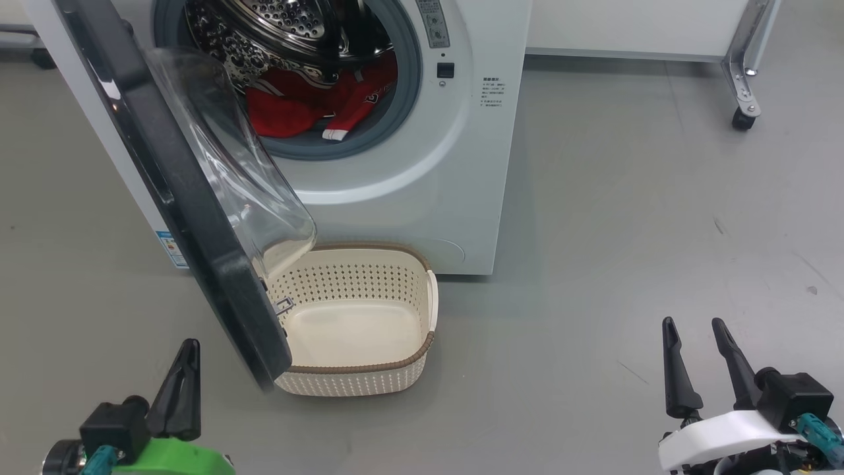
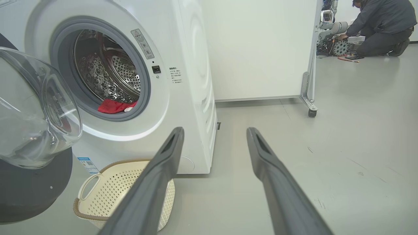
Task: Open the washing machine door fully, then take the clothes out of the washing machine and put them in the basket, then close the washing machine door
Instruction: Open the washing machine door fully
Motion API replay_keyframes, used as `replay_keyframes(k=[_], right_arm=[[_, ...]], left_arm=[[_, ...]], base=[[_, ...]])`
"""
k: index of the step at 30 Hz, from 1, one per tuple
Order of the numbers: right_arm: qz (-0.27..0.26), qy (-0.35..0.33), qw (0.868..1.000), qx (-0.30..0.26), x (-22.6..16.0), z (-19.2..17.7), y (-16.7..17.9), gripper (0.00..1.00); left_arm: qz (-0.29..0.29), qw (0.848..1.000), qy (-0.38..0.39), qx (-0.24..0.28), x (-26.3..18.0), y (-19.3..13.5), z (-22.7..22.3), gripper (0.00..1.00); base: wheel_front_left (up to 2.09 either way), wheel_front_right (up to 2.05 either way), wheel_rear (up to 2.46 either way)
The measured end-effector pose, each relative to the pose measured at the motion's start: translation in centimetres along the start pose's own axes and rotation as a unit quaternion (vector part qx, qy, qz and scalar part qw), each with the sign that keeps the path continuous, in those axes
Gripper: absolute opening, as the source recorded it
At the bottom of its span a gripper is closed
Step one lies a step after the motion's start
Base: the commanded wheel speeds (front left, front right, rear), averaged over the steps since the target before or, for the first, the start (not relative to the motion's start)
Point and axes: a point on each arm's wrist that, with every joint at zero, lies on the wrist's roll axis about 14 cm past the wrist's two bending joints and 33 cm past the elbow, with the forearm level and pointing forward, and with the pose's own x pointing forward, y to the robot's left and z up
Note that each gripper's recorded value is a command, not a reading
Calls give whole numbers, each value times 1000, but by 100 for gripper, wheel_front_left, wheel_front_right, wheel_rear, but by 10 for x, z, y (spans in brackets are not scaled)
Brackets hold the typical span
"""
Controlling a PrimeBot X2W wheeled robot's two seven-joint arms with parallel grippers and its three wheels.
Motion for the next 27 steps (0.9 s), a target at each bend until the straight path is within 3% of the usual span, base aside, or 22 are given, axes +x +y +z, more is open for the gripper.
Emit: replay_keyframes(k=[17, 27], right_arm=[[4, -12, 1000, -1, -1, 5, 5, 100], [0, -18, 1000, -1, -4, 8, 4, 100]], left_arm=[[-14, 985, -170, 16, 27, -3, 114, 0], [-61, 971, -225, 50, 33, -31, 154, 0]], base=[[0, 0, 0], [0, 0, 0]])
